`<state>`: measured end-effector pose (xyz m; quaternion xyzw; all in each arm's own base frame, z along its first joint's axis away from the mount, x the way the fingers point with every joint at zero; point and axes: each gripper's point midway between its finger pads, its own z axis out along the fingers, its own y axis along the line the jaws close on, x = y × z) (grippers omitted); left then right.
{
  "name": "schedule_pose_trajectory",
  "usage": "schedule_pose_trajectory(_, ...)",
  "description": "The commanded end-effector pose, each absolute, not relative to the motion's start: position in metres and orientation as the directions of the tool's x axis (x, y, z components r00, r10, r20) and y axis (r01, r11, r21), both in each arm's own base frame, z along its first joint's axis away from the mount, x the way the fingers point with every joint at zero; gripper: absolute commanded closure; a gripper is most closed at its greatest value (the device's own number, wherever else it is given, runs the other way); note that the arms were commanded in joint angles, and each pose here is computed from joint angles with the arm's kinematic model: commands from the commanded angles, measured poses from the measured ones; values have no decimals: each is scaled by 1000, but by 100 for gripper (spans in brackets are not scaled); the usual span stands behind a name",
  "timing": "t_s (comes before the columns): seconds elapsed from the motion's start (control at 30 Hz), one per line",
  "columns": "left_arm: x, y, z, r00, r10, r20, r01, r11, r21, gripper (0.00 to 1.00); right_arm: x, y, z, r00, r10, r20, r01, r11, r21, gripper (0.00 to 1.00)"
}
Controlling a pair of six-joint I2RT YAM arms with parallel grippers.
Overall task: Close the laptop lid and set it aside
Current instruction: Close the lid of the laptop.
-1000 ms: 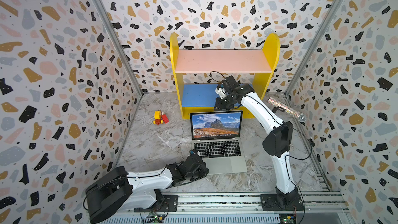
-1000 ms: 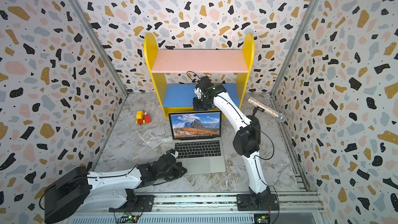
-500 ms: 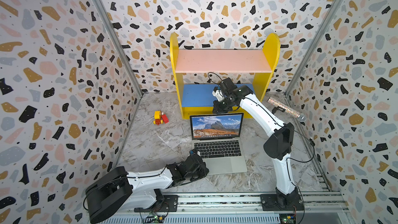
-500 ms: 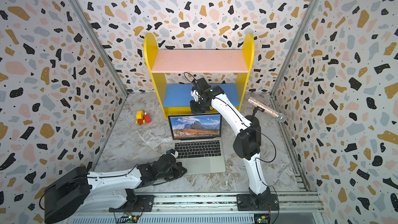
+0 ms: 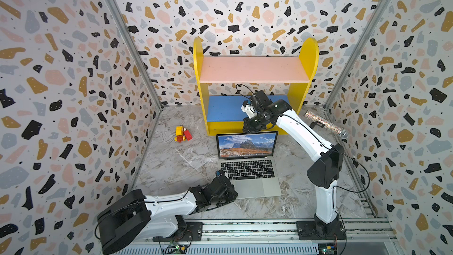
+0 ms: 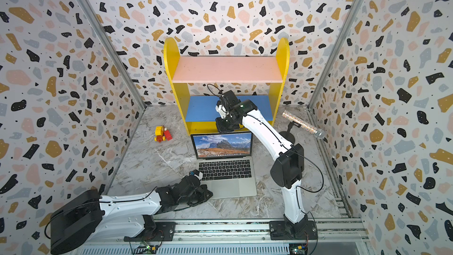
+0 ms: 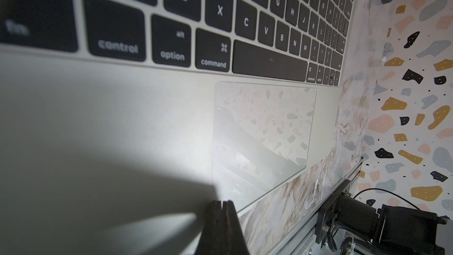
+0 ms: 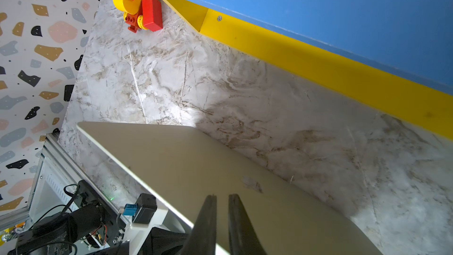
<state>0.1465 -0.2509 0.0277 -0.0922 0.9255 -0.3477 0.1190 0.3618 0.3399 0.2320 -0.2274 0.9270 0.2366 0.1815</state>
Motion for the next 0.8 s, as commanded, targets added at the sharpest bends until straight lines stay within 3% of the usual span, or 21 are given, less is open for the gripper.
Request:
schedule_pose_trajectory(0.0, 152, -250, 32, -948, -273, -166, -95, 738, -668, 100, 331, 333, 232, -835, -390, -388, -525, 776, 350, 85)
schedule_pose_trajectory(0.77, 153, -243, 38, -937, -296, -188, -99, 738, -668, 100, 281, 319, 227, -825, -413, -386, -543, 770, 334, 89)
